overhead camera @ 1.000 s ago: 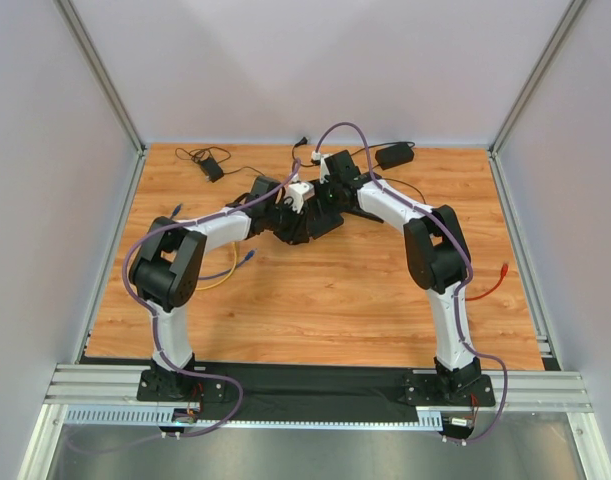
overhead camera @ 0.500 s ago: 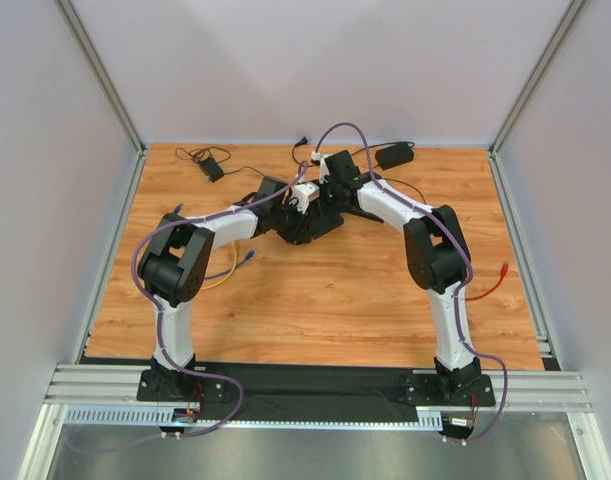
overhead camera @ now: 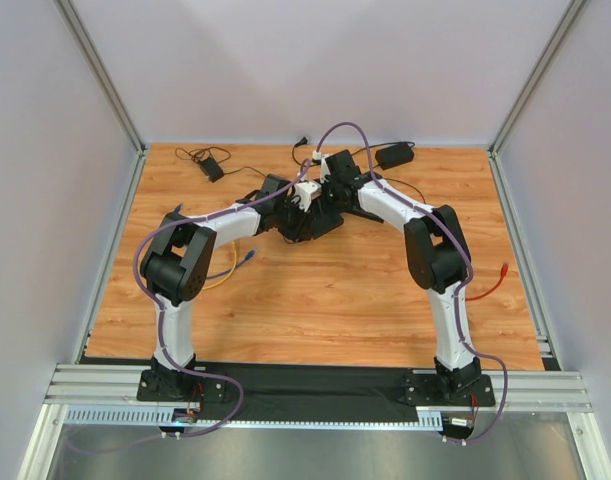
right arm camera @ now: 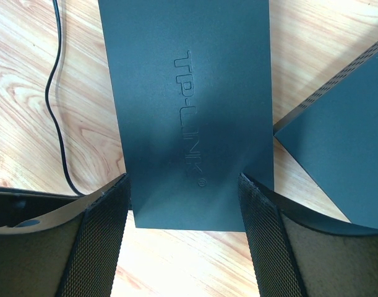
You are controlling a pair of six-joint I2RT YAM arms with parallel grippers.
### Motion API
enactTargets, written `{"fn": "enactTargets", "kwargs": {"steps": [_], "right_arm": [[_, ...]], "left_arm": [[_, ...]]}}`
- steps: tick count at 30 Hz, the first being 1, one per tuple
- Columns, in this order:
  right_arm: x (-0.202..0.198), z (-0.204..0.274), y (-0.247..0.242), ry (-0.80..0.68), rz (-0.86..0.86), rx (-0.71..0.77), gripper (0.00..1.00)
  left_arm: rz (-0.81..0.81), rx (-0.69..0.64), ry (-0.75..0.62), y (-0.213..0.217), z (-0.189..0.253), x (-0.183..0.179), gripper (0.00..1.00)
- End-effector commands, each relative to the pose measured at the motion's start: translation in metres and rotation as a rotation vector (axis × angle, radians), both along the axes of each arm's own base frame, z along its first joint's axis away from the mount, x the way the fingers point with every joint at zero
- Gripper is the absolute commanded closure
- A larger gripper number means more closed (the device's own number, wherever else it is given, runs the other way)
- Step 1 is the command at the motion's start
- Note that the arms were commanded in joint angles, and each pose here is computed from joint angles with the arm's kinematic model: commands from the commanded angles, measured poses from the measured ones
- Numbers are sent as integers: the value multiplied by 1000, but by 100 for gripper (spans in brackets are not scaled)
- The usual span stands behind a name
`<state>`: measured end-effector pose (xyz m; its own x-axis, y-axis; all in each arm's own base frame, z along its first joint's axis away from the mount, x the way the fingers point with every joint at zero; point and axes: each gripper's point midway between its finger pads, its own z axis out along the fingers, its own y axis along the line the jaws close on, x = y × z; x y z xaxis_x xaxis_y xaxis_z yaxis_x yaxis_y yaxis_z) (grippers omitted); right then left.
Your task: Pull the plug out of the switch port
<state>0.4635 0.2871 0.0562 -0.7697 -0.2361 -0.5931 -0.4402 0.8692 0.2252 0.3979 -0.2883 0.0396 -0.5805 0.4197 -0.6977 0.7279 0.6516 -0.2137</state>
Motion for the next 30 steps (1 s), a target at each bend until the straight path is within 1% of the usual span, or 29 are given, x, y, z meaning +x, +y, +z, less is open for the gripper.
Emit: {"fn": "enactTargets", "kwargs": {"steps": [1, 2, 6, 10, 11, 14, 15, 17, 18, 20, 24, 30], "right_arm": [[-4, -6, 4, 39, 10, 13, 28], [-4, -6, 4, 41, 9, 15, 28], [-3, -6, 3, 38, 6, 8, 28], [-3, -7, 0, 37, -1, 0, 28], [-2, -5, 0, 35, -5, 1, 28], [0, -7, -8, 52, -50, 15, 28], [3, -3, -12, 49, -64, 29, 28], [2, 3, -12, 43, -63, 66, 28], [3, 5, -13, 43, -69, 82, 28], [4, 12, -11, 40, -62, 118, 28], [3, 15, -14, 50, -70, 155, 28], [-3, 26, -24, 22, -74, 124, 28]], "left_arm": [[26, 27, 60, 4, -10, -3, 64], [26, 27, 64, 5, -11, -3, 68], [11, 30, 87, 4, -17, -6, 69], [14, 39, 89, 8, -18, -5, 60], [23, 16, 70, 9, -12, -4, 57], [26, -52, 44, 11, -4, -5, 54], [16, -86, 15, 9, 9, -4, 53], [23, -141, -16, 11, 16, -3, 51], [8, -172, -29, 9, 25, -5, 51], [-3, -192, -49, 9, 30, -7, 50], [-10, -168, -20, 10, 21, -7, 50], [-14, -167, 5, 7, 15, -5, 49]]}}
